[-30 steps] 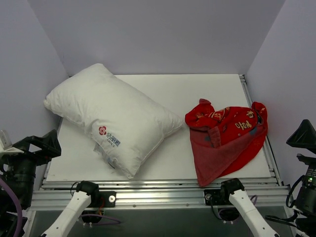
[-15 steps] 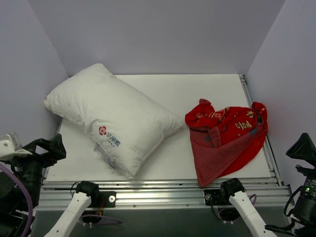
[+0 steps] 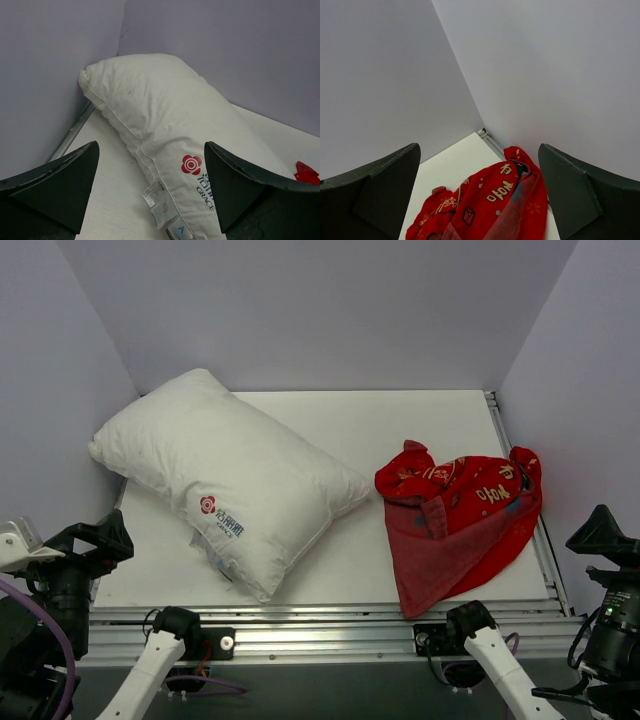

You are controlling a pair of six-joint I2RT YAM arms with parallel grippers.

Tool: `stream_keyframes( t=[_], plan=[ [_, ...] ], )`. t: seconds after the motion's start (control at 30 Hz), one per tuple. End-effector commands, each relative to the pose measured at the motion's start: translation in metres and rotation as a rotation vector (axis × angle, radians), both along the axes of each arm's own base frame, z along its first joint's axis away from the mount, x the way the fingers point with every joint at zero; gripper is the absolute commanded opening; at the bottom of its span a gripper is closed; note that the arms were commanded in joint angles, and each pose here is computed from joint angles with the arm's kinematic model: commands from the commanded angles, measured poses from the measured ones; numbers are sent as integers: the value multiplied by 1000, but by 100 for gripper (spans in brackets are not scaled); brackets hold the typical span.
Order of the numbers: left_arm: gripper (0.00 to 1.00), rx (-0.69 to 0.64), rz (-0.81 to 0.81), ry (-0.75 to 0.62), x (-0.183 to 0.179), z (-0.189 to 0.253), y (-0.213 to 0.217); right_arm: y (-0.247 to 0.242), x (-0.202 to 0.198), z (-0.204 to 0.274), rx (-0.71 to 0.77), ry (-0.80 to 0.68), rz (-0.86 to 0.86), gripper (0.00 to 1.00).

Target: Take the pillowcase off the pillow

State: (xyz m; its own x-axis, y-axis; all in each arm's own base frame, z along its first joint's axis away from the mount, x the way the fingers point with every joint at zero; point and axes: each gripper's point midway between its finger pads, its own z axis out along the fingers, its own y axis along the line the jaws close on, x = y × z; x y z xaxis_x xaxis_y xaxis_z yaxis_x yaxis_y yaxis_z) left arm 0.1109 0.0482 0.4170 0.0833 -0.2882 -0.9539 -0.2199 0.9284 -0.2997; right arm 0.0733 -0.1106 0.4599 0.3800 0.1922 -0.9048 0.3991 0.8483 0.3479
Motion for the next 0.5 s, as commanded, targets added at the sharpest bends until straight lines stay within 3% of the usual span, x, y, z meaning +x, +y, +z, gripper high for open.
stream_keyframes(
  t=[0.0, 0.47],
  plan=[
    [94, -33, 37, -65, -1, 13, 6, -3, 0, 2, 6, -20, -19, 100],
    [94, -41, 31, -50, 7, 8, 2, -2, 5, 0, -3, -15, -12, 100]
  ],
)
